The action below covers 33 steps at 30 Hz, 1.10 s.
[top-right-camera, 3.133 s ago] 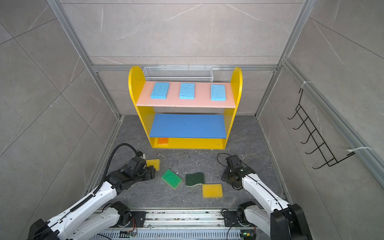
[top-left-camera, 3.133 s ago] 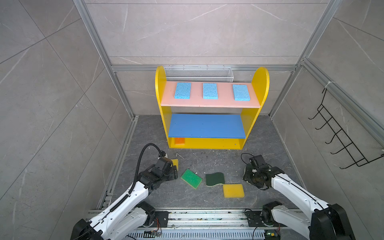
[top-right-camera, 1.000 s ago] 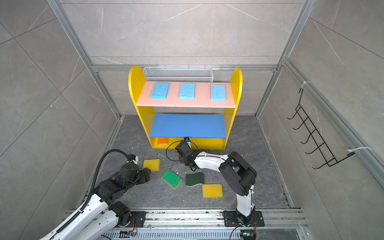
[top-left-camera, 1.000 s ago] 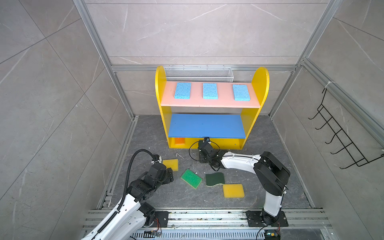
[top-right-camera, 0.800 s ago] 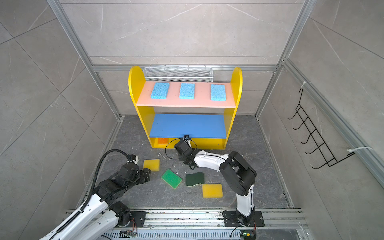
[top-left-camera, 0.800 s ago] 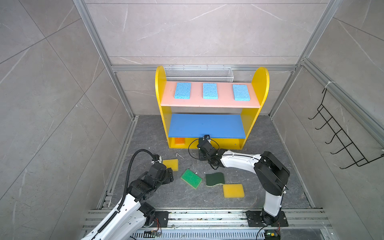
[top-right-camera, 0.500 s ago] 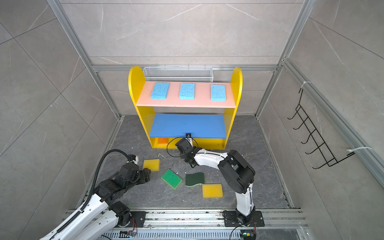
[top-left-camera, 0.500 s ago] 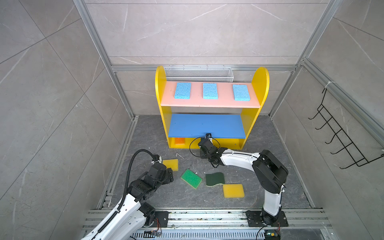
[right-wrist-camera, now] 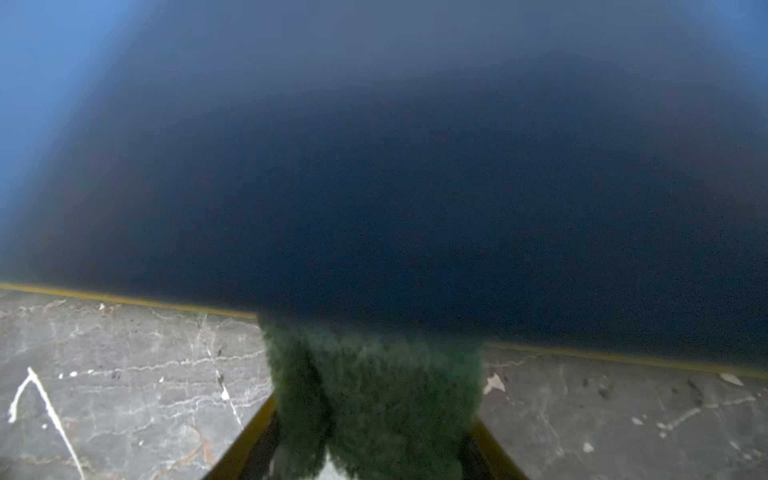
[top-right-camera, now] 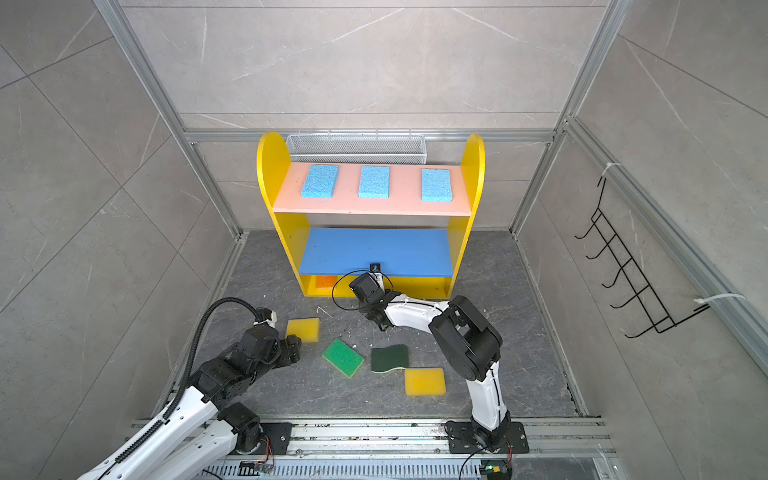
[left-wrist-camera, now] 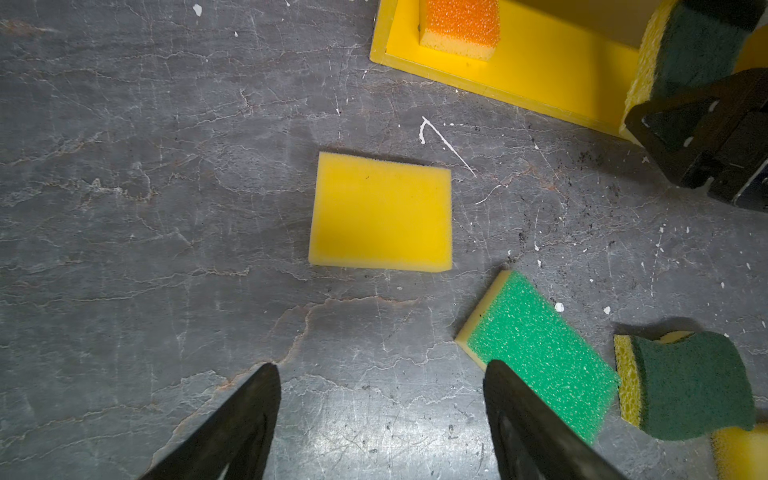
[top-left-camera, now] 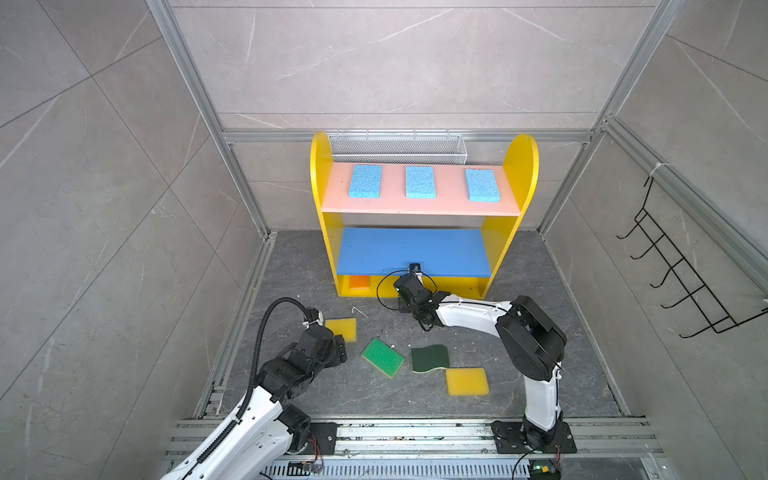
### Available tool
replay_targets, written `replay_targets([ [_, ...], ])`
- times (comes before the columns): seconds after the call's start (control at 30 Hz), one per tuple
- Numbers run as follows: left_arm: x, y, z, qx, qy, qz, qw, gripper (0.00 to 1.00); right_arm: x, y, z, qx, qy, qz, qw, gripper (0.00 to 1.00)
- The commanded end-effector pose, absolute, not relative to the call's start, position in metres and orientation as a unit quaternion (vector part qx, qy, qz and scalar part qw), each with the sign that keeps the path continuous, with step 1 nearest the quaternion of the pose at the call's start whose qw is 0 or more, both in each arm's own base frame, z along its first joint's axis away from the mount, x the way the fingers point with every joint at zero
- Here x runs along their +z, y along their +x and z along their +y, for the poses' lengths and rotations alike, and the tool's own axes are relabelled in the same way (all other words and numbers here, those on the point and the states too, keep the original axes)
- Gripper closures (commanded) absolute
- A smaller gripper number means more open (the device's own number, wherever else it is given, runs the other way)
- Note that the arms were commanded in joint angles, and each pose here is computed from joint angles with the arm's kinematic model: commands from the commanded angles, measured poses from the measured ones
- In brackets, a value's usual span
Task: Place and organize the cleaning sponges onto the shelf
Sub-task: 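Carry the dark-green scrub sponge to the blue lower shelf with the right gripper, then press the dark-green scrub sponge into the lower shelf with the right gripper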
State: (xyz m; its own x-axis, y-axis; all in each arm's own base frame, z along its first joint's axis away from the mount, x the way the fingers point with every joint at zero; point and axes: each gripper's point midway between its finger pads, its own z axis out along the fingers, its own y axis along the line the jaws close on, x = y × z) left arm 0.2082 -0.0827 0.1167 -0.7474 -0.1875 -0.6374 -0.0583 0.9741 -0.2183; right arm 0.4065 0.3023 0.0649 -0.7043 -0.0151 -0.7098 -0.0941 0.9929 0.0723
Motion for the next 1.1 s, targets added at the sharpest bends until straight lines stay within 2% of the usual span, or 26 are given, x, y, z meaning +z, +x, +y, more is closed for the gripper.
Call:
replay_targets([
  [0.0,0.119,0.213,-0.082,-0.087,-0.062,0.925,0.364,0.21,0.057,0.416,0.302,0.045,-0.032,0.923,0.381,0.45],
  [0.5,0.117,0.217,-0.084,-0.084,-0.062,0.926,0.363,0.21,0.043,0.43,0.3,0.03,-0.027,0.927,0.374,0.44],
  [1.07,0.116,0.218,-0.082,-0.082,-0.065,0.924,0.367,0.21,0.028,0.419,0.281,-0.009,-0.034,0.932,0.36,0.39],
])
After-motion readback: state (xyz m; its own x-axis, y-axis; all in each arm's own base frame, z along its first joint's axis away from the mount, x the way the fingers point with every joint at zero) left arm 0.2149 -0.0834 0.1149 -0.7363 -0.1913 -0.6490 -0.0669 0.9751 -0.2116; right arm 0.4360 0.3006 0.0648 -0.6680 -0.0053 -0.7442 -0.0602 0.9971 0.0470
